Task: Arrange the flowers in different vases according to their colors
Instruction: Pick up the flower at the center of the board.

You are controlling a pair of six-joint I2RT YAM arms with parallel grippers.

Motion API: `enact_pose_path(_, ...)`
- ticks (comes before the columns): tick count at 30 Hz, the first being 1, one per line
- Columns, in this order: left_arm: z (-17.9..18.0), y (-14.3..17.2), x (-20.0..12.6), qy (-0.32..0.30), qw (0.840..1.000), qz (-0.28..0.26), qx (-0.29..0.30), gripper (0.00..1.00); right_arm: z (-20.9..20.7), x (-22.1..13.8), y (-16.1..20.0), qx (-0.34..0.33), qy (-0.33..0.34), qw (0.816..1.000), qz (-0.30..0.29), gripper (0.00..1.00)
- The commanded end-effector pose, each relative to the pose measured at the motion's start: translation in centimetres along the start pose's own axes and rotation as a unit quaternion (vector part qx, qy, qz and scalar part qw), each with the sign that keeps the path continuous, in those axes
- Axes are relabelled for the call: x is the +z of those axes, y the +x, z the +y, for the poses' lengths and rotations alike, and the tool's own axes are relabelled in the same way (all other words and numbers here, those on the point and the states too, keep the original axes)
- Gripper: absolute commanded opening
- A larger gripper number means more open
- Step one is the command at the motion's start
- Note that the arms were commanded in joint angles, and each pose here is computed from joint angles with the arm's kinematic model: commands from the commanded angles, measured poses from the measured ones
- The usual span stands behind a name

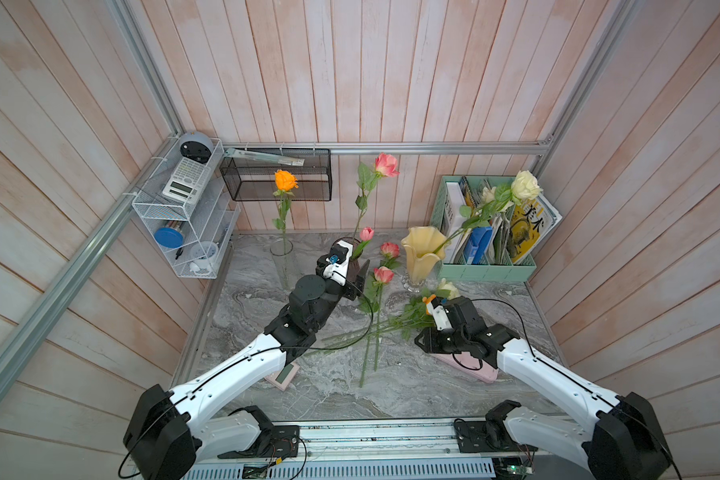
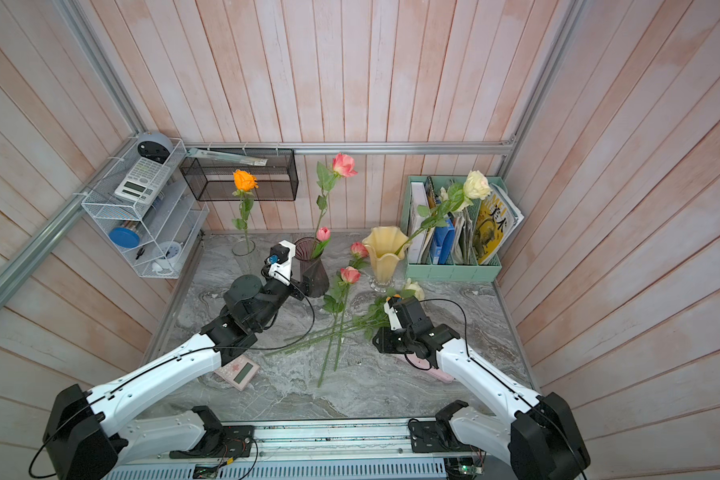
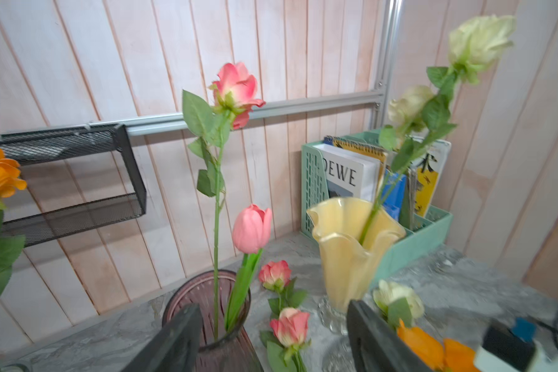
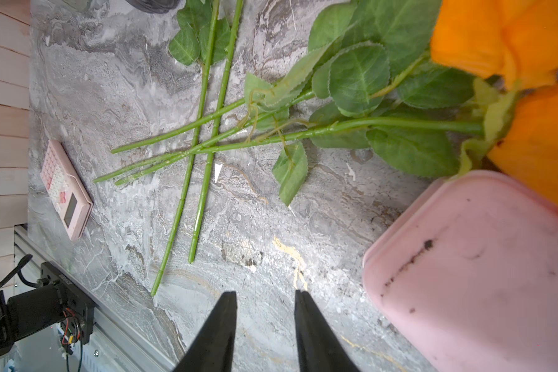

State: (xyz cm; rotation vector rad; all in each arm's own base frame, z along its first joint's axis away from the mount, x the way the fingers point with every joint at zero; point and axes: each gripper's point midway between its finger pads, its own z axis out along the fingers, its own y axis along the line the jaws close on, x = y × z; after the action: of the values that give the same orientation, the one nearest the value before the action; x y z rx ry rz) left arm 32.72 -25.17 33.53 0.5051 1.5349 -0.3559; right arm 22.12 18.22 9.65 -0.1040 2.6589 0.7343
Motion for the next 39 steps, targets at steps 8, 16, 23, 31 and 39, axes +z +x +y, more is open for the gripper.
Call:
enact_pose_path(8, -7.8, 14.9, -3.2, 0.142, 0.946, 0.284, 0.062, 0.67, -3.8, -0.2, -0.1, 0.053, 0.051, 0.997, -0.005, 0.37)
enact_pose_path(16, -8.8, 22.6, -3.5, 0.142, 0.914, 0.373, 0.074, 0.66, -4.7, 0.3, 0.3, 0.065, 0.059, 0.996, 0.014, 0.37)
enact_pose_path(23, -9.0, 26.4, -3.1, 0.141, 0.895, 0.413, 0.093, 0.65, -4.8, 0.7, 0.6, 0.069, 0.054, 0.996, 0.027, 0.37)
enact_pose_path(31, -8.7, 28.1, -1.8, 0.134, 0.883, 0.437, 0.105, 0.58, -4.1, 1.1, 0.8, 0.05, 0.034, 0.997, 0.046, 0.37)
enact_pose_path(39, -7.9, 29.1, -1.1, 0.125, 0.881, 0.444, 0.102, 0.52, -4.1, 1.0, 0.7, 0.044, 0.032, 0.998, 0.044, 0.37)
